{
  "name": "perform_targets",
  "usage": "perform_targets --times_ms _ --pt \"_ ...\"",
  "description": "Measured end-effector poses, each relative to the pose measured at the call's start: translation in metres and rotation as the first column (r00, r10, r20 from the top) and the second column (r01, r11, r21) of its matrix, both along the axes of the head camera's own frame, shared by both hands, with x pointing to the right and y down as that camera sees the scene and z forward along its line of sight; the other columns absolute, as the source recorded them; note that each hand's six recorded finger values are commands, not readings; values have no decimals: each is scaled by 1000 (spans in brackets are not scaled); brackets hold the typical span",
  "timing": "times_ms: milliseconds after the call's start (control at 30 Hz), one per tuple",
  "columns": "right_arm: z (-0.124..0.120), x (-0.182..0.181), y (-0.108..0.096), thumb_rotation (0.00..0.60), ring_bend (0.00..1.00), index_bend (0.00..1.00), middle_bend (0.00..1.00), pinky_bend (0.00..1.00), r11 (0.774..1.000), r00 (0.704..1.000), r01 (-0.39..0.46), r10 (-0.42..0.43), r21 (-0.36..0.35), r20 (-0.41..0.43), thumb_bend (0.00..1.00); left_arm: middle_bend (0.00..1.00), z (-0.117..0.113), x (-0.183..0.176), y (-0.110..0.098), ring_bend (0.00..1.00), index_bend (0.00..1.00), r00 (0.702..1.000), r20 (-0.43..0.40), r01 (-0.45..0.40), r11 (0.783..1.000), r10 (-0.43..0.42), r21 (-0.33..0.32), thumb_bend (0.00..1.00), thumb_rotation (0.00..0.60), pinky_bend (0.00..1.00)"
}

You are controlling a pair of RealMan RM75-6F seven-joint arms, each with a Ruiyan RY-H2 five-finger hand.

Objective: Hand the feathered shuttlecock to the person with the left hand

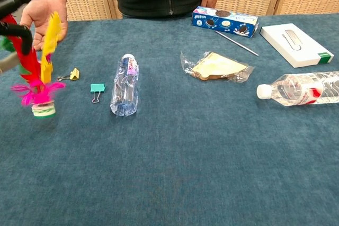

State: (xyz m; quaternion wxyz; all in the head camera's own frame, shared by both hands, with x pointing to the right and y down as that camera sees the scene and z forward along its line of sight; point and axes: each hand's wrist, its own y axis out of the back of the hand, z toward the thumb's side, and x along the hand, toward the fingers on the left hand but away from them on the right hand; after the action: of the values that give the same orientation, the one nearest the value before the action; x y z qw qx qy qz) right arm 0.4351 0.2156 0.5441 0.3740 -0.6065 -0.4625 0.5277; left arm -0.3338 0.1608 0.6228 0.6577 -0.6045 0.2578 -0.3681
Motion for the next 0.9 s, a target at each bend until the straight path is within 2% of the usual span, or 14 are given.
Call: perform_targets --times_ms 100,200,333,433,633,900 --pt "-1 0 0 600 0 0 0 0 1000 1000 0 0 1 2 0 0 -17 -1 -12 0 782 1000 25 -11 998 10 68 539 600 0" --pt "0 0 0 600 0 0 0 0 1000 1000 1 -1 0 0 0 0 -39 -2 -35 0 782 999 53 -15 989 8 145 538 600 0" --pt "0 0 0 600 0 0 0 0 1000 1000 -1 1 -1 -3 0 0 -62 -2 -67 0 782 996 92 -15 971 -7 237 539 600 0" --pt "1 1 0 600 0 0 0 0 1000 1000 -3 3 -4 -6 0 0 -70 -1 -87 0 782 991 134 -9 958 -30 285 538 600 0" --pt "3 1 -1 600 0 0 0 0 1000 1000 -3 3 -7 -10 0 0 -65 -11 -114 0 782 976 199 26 954 -89 298 538 600 0" --pt "5 0 0 600 0 0 0 0 1000 1000 -2 2 -13 -19 0 0 -46 -18 -125 0 782 970 206 69 959 -129 273 538 600 0"
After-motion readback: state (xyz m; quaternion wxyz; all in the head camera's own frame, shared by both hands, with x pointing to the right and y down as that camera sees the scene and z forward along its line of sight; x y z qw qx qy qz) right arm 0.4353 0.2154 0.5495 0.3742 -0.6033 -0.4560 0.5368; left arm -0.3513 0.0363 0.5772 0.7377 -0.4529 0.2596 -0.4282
